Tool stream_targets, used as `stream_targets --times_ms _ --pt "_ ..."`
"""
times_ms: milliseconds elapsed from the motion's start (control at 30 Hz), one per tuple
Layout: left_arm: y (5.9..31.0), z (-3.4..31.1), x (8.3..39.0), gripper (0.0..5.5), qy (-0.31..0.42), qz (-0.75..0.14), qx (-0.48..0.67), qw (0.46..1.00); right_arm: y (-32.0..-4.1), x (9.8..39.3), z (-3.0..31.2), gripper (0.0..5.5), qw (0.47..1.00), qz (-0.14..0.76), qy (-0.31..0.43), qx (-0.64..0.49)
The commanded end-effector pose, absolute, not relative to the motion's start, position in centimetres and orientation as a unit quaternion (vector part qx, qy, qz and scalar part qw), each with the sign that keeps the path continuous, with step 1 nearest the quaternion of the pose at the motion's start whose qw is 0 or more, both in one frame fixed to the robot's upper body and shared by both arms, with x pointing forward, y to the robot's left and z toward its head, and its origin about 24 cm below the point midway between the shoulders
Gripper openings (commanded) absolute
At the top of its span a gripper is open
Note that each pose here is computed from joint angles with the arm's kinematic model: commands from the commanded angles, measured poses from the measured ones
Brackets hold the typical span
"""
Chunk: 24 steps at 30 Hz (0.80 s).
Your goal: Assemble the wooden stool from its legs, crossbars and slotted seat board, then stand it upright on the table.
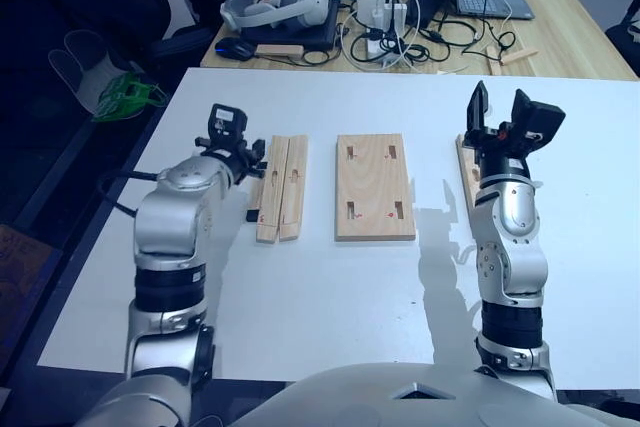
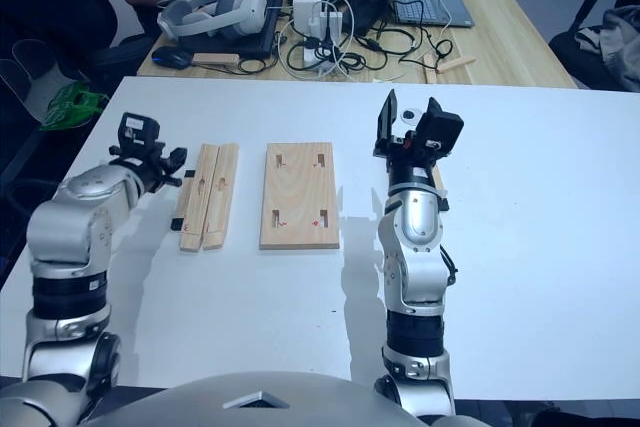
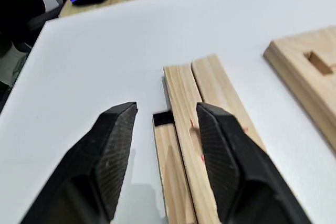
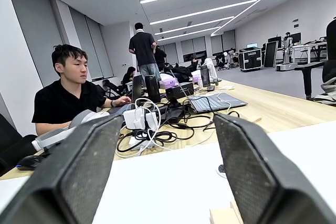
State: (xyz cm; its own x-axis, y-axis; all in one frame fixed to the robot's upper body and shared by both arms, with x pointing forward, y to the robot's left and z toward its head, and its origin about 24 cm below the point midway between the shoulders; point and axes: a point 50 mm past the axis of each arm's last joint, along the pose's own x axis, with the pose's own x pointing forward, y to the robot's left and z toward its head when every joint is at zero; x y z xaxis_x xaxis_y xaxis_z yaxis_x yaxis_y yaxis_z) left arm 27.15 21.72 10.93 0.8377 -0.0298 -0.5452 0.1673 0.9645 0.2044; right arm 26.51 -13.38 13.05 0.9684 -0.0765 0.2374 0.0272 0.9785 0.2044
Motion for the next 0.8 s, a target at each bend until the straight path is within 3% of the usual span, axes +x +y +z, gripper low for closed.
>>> stream_targets --times_ms 33,467,667,800 --pt "22.7 9.5 25.6 2.57 0.342 -0.052 0.149 0.926 -12.2 26.0 13.0 3.19 0.987 -0.019 -0.113 0.116" --pt "26.2 8.4 23.9 4.69 0.402 -0.061 0.243 0.881 -10.4 25.3 12.3 3.19 0.982 -0.022 -0.109 0.15" --pt "27.0 9.0 22.6 4.69 0.436 -0.102 0.253 0.858 -9.9 25.1 12.3 3.19 0.98 -0.026 -0.113 0.164" --pt "26.0 8.7 22.4 4.69 0.448 -0.132 0.239 0.851 -9.9 25.1 12.3 3.19 0.978 -0.032 -0.115 0.173"
